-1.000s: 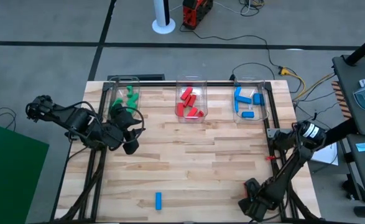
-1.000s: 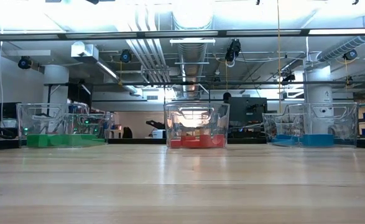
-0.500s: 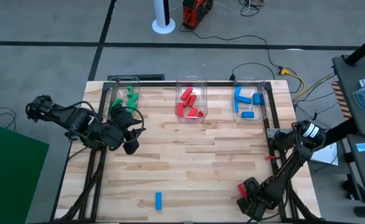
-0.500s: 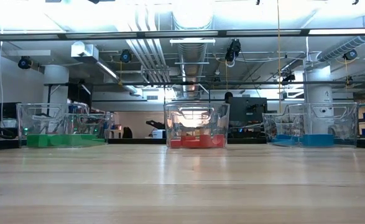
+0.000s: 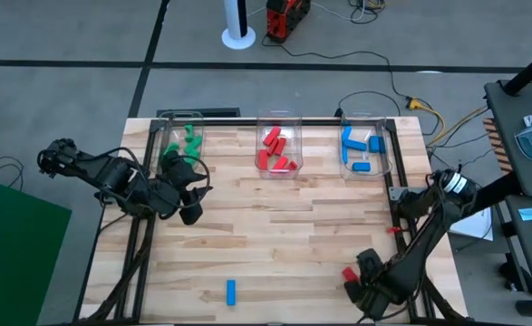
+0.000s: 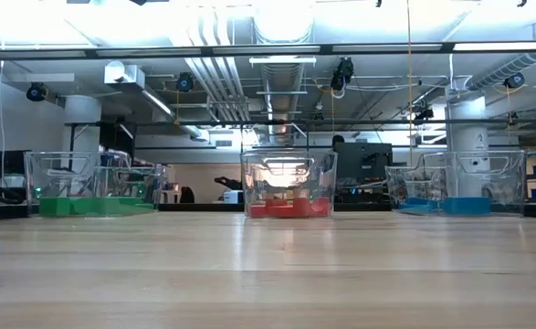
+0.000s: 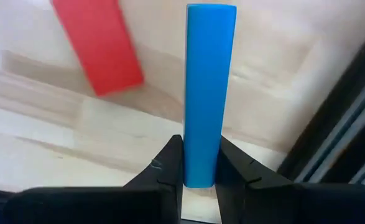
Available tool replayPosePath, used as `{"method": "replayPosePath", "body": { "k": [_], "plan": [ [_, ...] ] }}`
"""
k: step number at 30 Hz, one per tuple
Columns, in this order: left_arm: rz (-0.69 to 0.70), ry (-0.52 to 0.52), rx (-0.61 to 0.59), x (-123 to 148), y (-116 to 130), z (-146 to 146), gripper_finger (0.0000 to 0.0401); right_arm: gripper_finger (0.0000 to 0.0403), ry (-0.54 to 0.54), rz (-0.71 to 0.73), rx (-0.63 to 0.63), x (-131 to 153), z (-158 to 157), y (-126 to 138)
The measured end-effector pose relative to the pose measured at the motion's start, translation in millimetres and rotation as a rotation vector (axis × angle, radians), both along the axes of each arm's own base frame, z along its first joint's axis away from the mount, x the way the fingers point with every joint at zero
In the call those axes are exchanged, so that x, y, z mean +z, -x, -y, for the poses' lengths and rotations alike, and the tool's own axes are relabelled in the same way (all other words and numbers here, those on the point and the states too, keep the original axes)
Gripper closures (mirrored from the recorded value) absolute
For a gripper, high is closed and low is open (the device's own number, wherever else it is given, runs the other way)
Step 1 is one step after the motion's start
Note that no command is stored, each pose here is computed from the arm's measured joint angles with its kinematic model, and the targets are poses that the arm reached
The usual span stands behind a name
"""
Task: Sort blocks
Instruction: Put the blue wooden block into the right transparent bin
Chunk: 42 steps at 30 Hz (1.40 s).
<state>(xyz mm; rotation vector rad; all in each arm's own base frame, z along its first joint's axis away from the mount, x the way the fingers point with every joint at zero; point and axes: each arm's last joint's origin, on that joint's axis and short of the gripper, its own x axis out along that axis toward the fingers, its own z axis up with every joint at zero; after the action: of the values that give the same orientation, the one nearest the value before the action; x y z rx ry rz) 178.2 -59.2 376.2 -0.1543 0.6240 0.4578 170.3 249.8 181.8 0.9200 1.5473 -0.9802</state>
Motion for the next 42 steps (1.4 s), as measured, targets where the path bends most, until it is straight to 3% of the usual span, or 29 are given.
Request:
{"method": "replayPosePath", "body": {
  "k": [9,14,22,30,42],
  "plan": [
    [0.022,0.009,0.0,1,-1,1,0.0271,0.0353,0.195,0.268,-0.03,58,37,-32],
    [0.04,0.018,0.0,3,-3,1,0.0271,0.0353,0.322,0.372,0.012,73,76,-60],
    [0.106,0.039,0.007,7,-7,3,0.0271,0.0353,0.537,0.417,0.077,95,154,-87],
    [0.161,0.036,0.033,11,-9,3,0.0271,0.0353,0.741,0.43,0.051,128,229,-76],
    [0.249,0.069,0.087,17,-16,-4,0.0271,0.0353,0.92,0.45,0.001,163,318,-39]
  ]
}}
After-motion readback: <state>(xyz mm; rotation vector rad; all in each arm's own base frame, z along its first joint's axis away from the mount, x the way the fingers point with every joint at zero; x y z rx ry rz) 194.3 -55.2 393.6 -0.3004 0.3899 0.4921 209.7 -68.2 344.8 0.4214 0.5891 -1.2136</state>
